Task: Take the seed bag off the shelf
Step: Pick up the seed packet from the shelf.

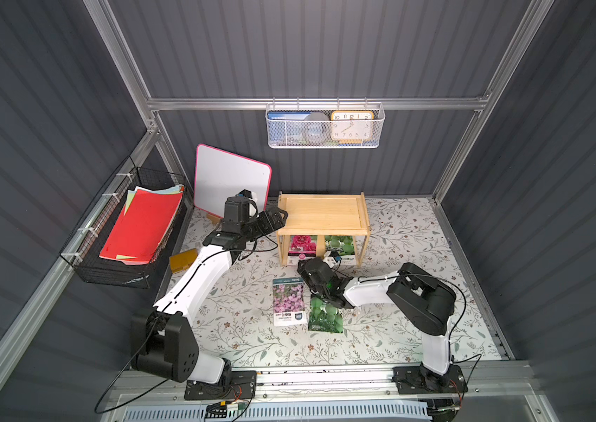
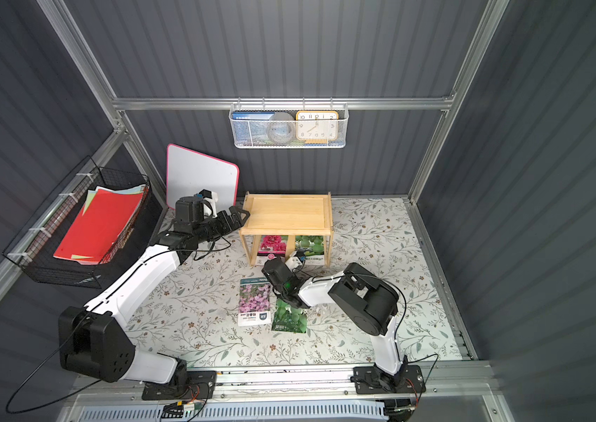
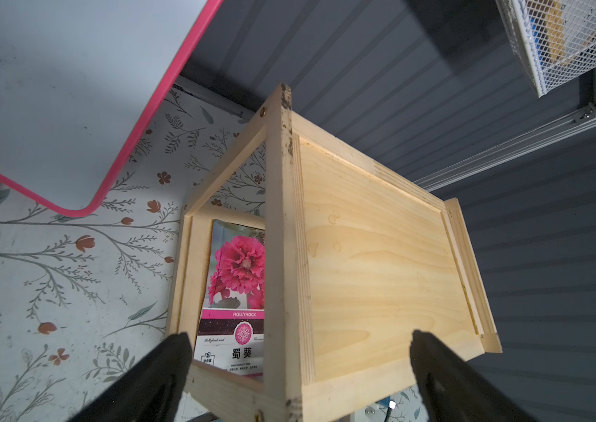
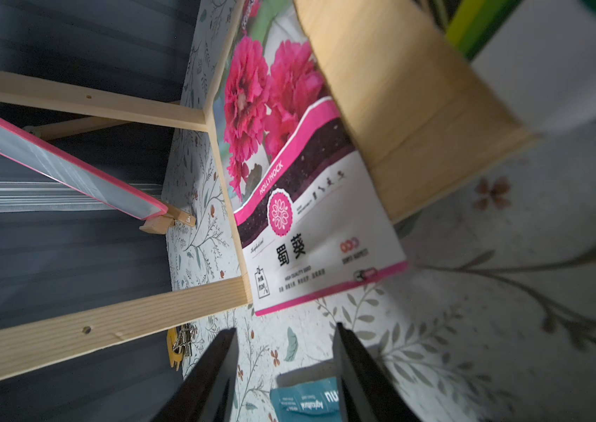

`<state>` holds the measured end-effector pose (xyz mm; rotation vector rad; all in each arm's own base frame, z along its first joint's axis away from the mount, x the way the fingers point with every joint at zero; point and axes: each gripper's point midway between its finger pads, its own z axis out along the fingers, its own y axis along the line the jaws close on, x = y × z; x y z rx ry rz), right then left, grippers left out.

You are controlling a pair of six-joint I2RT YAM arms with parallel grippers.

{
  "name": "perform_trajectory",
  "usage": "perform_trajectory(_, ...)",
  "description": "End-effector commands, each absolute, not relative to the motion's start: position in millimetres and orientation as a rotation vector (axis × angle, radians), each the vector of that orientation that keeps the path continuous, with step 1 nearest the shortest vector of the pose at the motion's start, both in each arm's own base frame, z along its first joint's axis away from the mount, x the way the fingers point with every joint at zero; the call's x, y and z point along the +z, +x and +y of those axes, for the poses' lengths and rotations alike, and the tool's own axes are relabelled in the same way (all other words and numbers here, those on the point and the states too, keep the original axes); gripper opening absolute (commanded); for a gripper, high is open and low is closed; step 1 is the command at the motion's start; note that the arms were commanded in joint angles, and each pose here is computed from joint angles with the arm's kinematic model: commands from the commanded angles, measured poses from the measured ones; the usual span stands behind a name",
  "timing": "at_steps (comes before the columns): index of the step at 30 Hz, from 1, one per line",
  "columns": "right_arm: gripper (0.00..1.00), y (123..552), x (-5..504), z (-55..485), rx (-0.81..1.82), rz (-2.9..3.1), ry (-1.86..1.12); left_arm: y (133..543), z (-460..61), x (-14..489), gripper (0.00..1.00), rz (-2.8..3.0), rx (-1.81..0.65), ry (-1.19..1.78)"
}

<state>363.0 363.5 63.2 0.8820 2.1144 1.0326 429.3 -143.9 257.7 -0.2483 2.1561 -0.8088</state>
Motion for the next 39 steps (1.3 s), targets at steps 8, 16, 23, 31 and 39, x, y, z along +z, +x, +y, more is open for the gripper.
perform_trajectory(8, 0.48, 377.7, 53.4, 359.5, 0.987, 2.087, 0.901, 427.3, -138.7, 257.6, 0.99, 2.159, -0.774, -0.226)
perform_trajectory(16, 0.44, 384.8, 53.3, 357.7, 0.979, 2.067, 0.899, 428.2, -137.8, 256.6, 0.99, 2.164, -0.766, -0.228)
perform_trajectory(23, 0.36, 388.1, 53.3, 357.2, 0.988, 2.053, 0.903, 428.8, -137.9, 255.3, 0.99, 2.167, -0.764, -0.227)
perform_trajectory(31, 0.27, 390.9, 52.5, 360.1, 0.997, 2.049, 0.900, 428.7, -137.7, 253.8, 0.99, 2.171, -0.762, -0.229)
perform_trajectory(39, 0.18, 395.0, 50.6, 359.1, 0.987, 2.037, 0.905, 428.0, -136.8, 251.3, 0.99, 2.177, -0.758, -0.234)
